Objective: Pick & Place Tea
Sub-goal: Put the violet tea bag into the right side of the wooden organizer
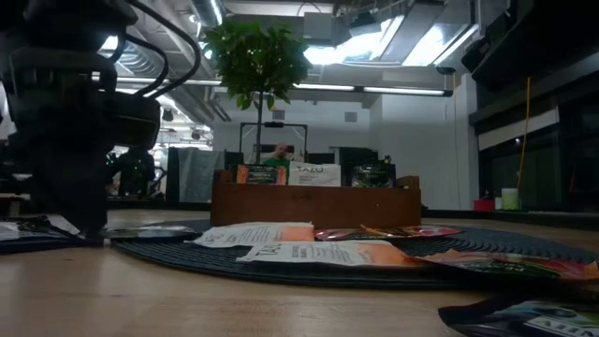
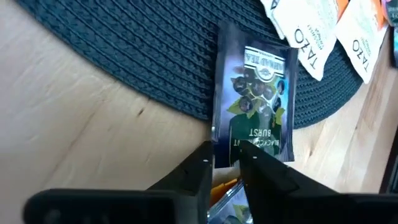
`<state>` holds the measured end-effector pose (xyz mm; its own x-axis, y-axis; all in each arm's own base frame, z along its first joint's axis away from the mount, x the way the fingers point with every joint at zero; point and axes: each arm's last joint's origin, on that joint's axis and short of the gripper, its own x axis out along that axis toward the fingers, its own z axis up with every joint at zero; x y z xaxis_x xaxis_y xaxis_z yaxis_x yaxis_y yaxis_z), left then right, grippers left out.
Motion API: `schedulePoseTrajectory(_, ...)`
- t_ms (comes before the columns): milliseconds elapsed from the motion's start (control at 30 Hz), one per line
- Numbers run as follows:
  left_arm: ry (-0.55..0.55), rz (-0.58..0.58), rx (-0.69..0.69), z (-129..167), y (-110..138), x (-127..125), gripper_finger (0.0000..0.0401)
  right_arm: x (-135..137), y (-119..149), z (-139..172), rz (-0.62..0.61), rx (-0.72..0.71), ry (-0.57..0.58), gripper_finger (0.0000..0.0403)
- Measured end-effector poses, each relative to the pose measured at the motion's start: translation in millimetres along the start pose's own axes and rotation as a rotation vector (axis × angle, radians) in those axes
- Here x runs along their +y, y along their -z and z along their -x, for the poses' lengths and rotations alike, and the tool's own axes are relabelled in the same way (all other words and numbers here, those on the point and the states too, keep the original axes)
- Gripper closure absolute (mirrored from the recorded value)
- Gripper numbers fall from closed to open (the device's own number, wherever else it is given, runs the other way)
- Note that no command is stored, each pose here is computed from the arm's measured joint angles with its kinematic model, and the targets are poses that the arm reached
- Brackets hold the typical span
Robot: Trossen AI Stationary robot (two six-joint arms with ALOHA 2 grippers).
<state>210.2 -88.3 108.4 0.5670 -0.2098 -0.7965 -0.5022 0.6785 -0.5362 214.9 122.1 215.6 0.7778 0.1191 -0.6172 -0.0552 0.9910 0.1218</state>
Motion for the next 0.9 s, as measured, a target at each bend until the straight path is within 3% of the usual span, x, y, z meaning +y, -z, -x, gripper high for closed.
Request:
schedulePoseTrajectory(267,-0.009,-0.006,-0.004,0,0,1,0.0396,0,0,0,0.001,0.001,0.000,0.0377)
schedulePoseTrajectory(633,0.031,-0.030,-0.028,4,-5,-2,0.0399,0,0,0,0.001,0.001,0.000,0.0377)
schedulePoseTrajectory(900,0.129,-0.072,-0.090,22,-13,-12,0.0399,0,0,0,0.002,0.001,0.000,0.0377)
